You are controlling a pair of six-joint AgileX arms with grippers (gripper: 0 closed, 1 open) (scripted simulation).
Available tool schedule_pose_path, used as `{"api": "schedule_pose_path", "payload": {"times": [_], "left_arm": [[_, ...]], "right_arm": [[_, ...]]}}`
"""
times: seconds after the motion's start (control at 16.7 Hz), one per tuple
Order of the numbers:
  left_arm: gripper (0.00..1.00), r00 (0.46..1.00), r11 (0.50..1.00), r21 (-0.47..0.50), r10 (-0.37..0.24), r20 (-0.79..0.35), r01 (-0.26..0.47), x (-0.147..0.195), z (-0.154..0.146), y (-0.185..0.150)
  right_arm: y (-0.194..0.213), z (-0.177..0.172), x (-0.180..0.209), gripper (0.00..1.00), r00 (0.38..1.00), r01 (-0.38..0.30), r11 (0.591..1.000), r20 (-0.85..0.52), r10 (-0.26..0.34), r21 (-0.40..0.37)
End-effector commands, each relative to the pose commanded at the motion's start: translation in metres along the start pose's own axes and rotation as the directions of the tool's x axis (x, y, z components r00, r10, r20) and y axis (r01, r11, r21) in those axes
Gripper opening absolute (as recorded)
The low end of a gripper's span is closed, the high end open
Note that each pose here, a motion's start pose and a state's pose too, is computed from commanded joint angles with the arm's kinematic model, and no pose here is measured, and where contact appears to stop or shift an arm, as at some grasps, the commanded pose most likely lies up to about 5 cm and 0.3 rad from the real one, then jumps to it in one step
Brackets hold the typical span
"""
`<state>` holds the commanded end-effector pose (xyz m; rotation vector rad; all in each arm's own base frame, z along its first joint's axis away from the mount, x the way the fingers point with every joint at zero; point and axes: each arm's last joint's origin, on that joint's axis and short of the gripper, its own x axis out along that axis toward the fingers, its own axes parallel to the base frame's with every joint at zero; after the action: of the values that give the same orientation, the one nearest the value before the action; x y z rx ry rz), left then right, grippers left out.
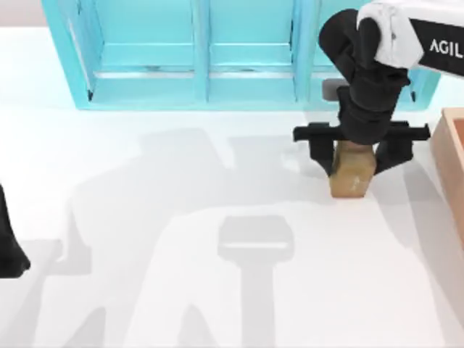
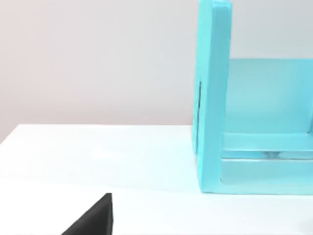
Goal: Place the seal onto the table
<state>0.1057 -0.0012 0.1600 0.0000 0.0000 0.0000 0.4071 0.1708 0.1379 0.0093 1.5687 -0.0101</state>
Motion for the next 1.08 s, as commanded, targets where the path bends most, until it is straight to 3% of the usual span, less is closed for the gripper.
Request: {"api": "schedule_pose_path", "payload": {"times": [0.12, 0.18, 0.84, 1.08], "left_arm": [[1.00, 1.000, 1.000, 0.000, 0.000, 0.000, 0.000, 0.000, 0.000, 0.000], [1.00, 1.000, 1.000, 0.000, 0.000, 0.000, 0.000, 0.000, 0.000, 0.000], [1.00, 1.000, 1.000, 0.000, 0.000, 0.000, 0.000, 0.000, 0.000, 0.000], [1.00, 1.000, 1.000, 0.000, 0.000, 0.000, 0.000, 0.000, 0.000, 0.000]], "right_arm": [[0.000, 0.000, 0.000, 0.98, 1.000, 0.000, 1.000, 0.000, 0.000, 0.000], [0.000, 0.000, 0.000, 1.00, 1.000, 0.000, 1.000, 0.000, 0.000, 0.000], [0.001, 0.003, -0.004, 1.00, 1.000, 0.005, 1.000, -0.011, -0.005, 0.002], [0.005, 0.012, -0.044, 1.00, 1.000, 0.010, 1.000, -0.021, -0.010, 0.002]]}}
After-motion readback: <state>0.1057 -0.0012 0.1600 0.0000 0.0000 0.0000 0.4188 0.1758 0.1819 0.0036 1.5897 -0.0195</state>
